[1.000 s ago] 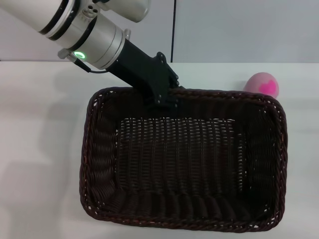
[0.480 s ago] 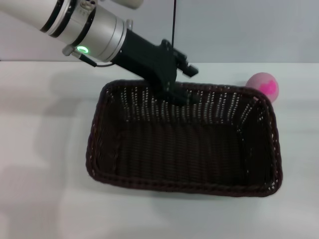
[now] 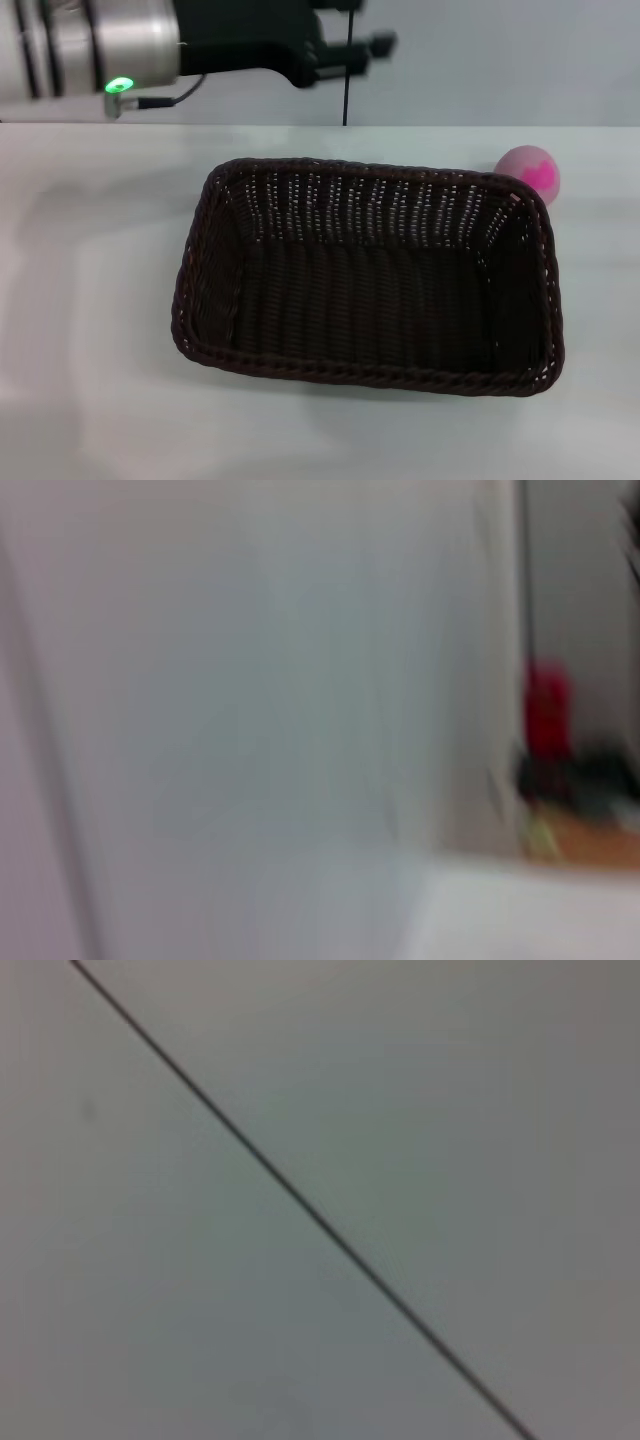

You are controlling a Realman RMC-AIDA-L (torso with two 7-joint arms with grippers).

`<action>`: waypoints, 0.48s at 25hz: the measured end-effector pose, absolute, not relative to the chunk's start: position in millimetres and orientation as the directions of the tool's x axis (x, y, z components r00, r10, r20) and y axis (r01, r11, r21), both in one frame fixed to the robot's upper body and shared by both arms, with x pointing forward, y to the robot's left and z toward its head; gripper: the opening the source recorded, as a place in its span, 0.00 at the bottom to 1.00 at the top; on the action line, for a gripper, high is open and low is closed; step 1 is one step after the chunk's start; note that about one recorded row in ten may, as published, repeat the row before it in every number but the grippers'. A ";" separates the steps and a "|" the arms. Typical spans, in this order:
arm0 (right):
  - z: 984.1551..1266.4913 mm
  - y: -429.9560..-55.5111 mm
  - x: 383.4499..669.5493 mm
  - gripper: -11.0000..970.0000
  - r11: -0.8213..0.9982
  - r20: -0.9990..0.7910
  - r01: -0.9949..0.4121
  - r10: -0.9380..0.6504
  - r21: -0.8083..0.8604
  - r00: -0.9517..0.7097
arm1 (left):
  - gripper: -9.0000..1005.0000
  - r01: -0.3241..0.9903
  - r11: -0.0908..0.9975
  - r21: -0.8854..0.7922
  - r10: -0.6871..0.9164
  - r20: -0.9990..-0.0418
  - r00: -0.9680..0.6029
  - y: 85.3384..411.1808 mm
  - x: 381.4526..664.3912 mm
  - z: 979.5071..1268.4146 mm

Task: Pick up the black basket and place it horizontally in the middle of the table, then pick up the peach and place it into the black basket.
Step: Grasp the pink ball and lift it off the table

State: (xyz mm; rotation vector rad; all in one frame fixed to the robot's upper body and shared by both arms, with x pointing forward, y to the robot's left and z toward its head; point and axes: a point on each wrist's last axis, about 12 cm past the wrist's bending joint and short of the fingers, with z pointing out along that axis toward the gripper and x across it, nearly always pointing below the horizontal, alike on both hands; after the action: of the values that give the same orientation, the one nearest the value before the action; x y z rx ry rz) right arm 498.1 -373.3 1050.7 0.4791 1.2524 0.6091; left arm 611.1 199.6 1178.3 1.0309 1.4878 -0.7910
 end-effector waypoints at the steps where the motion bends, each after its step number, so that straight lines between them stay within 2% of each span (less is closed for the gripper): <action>1: 1053.8 -373.9 498.7 0.58 0.745 -0.721 -0.186 0.667 0.641 0.188 | 0.61 0.900 0.434 0.036 0.106 -0.994 -0.012 207.6 608.1 1174.0; 2: 1064.4 -375.9 499.3 0.58 0.731 -0.713 -0.260 0.679 0.631 0.178 | 0.61 0.859 0.512 -0.022 -0.044 -0.999 0.000 225.8 600.2 1162.7; 3: 1064.4 -375.9 499.3 0.58 0.731 -0.713 -0.260 0.679 0.631 0.178 | 0.61 0.859 0.512 -0.022 -0.044 -0.999 0.000 225.8 600.2 1162.7; 6: 1085.0 -378.9 501.9 0.58 0.727 -0.737 -0.384 0.658 0.569 0.153 | 0.61 0.790 0.602 -0.112 -0.233 -0.972 0.040 250.7 584.8 1142.6; 7: 1101.9 -381.0 507.3 0.58 0.717 -0.780 -0.475 0.618 0.510 0.095 | 0.61 0.772 0.621 -0.134 -0.278 -0.959 0.058 256.9 579.6 1137.4; 8: 1101.9 -381.0 507.3 0.58 0.717 -0.780 -0.475 0.618 0.510 0.095 | 0.61 0.758 0.634 -0.149 -0.312 -0.947 0.074 261.4 574.9 1133.0; 11: 1128.2 -387.1 520.4 0.58 0.676 -0.843 -0.571 0.535 0.467 -0.056 | 0.61 0.715 0.674 -0.187 -0.377 -0.919 0.115 272.6 560.1 1117.4; 12: 1144.8 -389.0 529.5 0.58 0.662 -0.880 -0.602 0.446 0.448 -0.164 | 0.60 0.692 0.691 -0.212 -0.407 -0.904 0.130 277.5 550.4 1107.8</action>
State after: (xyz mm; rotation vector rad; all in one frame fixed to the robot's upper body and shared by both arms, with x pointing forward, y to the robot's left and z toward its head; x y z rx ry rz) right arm 529.5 -389.0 1144.8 -0.1370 1.4692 0.9268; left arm 550.4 277.5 1107.8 0.2859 1.1960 -0.8140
